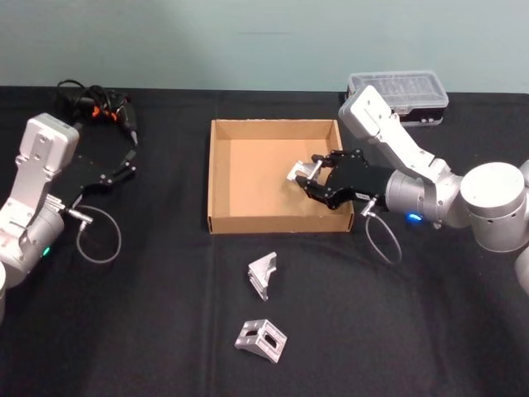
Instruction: Use one hand to pick up the angle iron from the table and place it into the box.
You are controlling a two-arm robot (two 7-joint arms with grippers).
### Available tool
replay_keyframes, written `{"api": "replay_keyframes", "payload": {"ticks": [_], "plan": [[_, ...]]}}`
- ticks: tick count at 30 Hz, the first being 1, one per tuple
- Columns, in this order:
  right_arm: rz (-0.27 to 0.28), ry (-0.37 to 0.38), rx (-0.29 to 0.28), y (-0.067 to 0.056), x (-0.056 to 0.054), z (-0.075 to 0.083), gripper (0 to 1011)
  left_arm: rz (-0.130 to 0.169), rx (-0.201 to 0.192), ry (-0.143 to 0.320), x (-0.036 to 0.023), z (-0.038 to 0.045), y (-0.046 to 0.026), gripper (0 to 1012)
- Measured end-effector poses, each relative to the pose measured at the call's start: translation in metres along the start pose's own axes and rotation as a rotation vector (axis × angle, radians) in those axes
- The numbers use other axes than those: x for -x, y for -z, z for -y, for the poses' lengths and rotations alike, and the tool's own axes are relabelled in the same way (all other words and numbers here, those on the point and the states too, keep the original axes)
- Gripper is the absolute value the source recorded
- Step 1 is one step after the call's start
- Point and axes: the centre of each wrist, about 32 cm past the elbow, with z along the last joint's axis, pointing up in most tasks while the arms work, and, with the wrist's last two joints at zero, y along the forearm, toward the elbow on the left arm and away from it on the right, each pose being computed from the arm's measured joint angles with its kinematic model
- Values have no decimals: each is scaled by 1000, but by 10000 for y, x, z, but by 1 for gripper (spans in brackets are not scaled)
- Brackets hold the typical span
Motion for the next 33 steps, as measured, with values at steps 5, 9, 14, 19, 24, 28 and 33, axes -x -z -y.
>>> {"api": "replay_keyframes", "payload": {"ticks": [5, 9, 14, 19, 24, 28, 33], "plan": [[-4, 0, 6, 14, 2, 12, 457, 0, 0, 0, 0, 0, 0, 1000], [-5, 1, 6, 15, 0, 16, 544, 0, 0, 0, 0, 0, 0, 1000], [-2, -2, 6, 16, -6, 14, 704, 0, 0, 0, 0, 0, 0, 1000], [0, 1, 0, 15, -12, 21, 852, 0, 0, 0, 0, 0, 0, 1000], [0, 7, -8, 20, -16, 34, 978, 0, 0, 0, 0, 0, 0, 1000], [-3, 18, -13, 22, -20, 44, 1000, 0, 0, 0, 0, 0, 0, 1000], [-6, 38, -32, 16, -19, 78, 1000, 0, 0, 0, 0, 0, 0, 1000]]}}
